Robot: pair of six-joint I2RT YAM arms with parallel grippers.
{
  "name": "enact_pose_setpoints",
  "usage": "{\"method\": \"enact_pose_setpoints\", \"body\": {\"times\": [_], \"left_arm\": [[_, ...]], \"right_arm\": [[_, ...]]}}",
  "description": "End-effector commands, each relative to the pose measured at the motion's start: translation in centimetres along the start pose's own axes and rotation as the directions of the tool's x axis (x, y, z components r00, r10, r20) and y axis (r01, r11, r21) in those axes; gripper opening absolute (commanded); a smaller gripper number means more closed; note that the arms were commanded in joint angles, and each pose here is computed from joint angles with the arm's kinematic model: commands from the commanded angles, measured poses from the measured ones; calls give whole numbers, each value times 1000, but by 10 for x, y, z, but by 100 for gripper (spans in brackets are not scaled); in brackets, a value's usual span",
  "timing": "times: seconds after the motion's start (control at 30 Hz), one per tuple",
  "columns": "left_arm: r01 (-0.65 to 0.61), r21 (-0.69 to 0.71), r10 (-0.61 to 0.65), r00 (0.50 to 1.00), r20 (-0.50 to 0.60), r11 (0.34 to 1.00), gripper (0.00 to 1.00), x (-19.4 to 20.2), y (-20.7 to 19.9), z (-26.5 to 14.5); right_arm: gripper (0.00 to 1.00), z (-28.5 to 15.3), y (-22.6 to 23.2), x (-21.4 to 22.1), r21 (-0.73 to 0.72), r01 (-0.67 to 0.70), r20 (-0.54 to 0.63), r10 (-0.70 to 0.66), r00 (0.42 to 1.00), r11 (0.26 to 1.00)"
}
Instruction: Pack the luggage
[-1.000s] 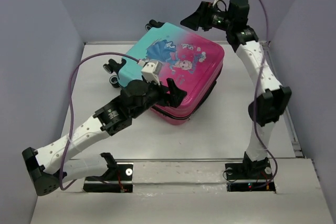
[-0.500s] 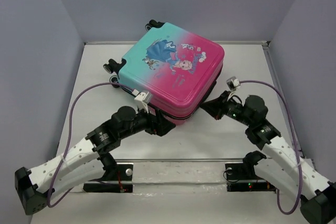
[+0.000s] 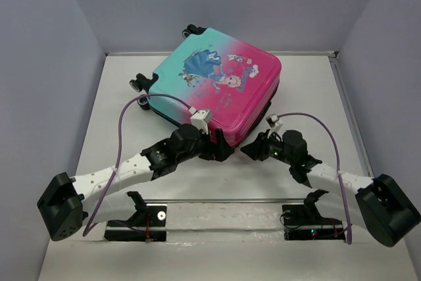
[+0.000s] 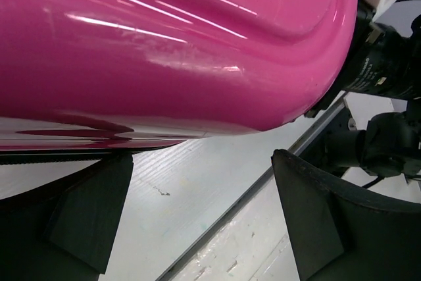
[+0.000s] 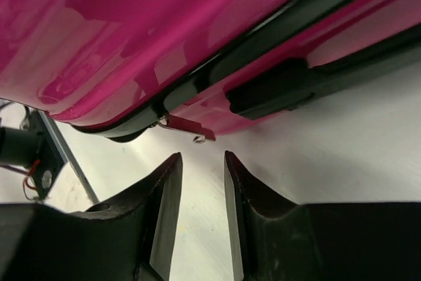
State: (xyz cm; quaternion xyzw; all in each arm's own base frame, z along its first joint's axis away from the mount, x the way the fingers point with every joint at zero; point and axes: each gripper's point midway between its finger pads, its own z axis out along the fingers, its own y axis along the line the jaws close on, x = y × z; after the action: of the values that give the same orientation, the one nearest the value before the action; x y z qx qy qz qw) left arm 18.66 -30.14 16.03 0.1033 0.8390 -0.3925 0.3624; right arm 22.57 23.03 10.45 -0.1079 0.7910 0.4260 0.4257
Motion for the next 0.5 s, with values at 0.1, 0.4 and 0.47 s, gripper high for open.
{"method": "enact_pose_setpoints", "body": {"times": [0.1,0.4,0.47], "left_arm": [[-14,-7,15,985,173,1000,99,-52,-14,5],[-1,-30,7,977,214,1000,99,-64,-13,0],[3,-36,5,974,225,999,99,-67,-13,-2]], "right_arm": [[43,23,25,-26,-115,189,155,-170,973,975],[49,27,16,-33,-74,255,216,-234,948,964],[49,28,19,-37,-88,269,247,-240,939,959]]}}
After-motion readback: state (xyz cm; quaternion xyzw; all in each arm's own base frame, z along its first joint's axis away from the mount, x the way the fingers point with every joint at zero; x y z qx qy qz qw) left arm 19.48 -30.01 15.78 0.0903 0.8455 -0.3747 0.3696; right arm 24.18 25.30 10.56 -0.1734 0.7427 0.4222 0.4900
